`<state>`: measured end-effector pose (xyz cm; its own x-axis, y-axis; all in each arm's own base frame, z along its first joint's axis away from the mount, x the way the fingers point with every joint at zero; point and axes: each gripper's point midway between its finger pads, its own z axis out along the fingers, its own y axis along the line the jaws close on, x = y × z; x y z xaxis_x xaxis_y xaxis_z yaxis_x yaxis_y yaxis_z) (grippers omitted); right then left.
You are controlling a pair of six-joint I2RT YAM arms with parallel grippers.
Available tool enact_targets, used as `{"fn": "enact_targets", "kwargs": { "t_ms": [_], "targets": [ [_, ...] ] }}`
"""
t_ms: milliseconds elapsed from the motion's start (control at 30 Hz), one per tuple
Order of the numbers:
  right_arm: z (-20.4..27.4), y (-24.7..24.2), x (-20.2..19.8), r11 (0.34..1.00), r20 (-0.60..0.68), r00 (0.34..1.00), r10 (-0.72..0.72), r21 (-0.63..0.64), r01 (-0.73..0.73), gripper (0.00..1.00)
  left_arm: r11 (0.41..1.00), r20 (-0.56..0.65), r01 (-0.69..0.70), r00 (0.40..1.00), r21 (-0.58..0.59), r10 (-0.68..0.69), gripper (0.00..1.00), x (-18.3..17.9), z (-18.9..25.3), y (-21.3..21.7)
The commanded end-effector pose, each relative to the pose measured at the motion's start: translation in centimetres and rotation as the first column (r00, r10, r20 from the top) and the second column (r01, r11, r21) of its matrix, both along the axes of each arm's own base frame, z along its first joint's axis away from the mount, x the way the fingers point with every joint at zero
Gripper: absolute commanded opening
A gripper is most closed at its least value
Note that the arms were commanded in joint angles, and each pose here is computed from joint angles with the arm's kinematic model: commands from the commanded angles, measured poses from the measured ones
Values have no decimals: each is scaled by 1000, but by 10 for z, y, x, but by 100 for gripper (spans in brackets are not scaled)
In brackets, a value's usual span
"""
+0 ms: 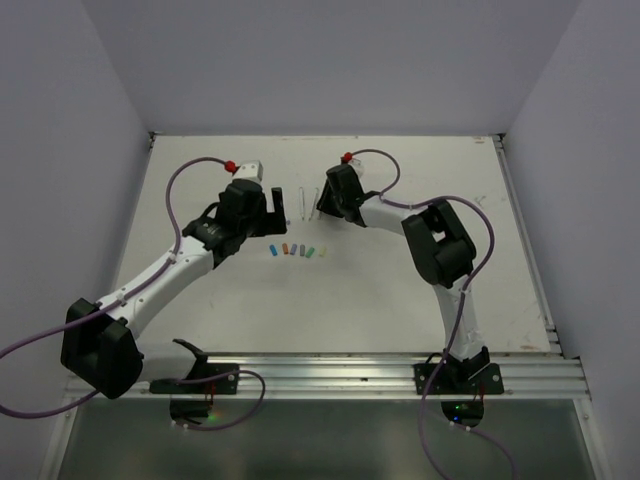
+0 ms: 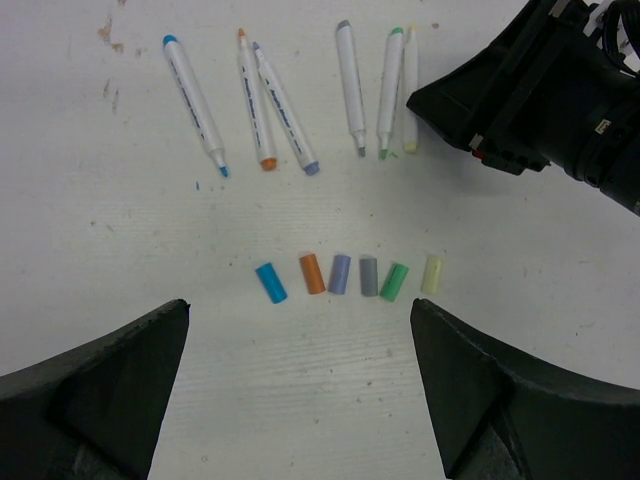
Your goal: Open the pen caps
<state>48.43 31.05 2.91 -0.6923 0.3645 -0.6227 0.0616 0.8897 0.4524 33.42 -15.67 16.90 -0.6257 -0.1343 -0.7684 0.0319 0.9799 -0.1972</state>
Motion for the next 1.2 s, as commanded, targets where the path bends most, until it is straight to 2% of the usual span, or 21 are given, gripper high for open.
{"fn": "enact_targets", "kwargs": {
  "t_ms": [0,200,300,400,500,567,600,667,800,900,1167],
  "targets": [
    [-6,1,-1,999,-29,999,-24,28,24,36,999,13,-25,1000,-19,25,95,-1,3,4],
    [17,-12,-5,999,12,999,-49,11,48,37,999,14,-18,1000,-41,19,95,-3,6,1],
    [51,-25,-7,998,72,996,-50,-22,52,42,998,26,-12,1000,-55,14,95,-2,12,0],
    [84,-56,-13,989,115,989,-91,-107,103,42,998,37,-9,999,-65,11,95,-1,16,-2],
    [93,-104,-27,965,78,983,-163,-194,176,42,997,48,-3,999,-76,7,95,1,19,-4],
    [80,-145,-43,942,19,974,-227,-250,224,42,997,53,-1,999,-79,6,95,2,19,-5],
    [89,-159,-49,934,25,967,-253,-254,251,42,997,57,-2,998,-79,6,95,2,20,-5],
    [71,-200,-67,903,-32,944,-330,-304,305,41,997,66,1,998,-78,4,96,3,23,-5],
    [67,-268,-94,844,-68,886,-458,-346,410,41,997,88,12,996,-76,-6,99,5,28,-5],
    [54,-299,-111,816,-115,847,-520,-359,452,41,997,94,19,995,-72,-12,100,6,30,-6],
    [14,-315,-126,835,-270,804,-530,-328,441,38,998,104,23,994,-61,-16,100,6,33,-4]
  ]
}}
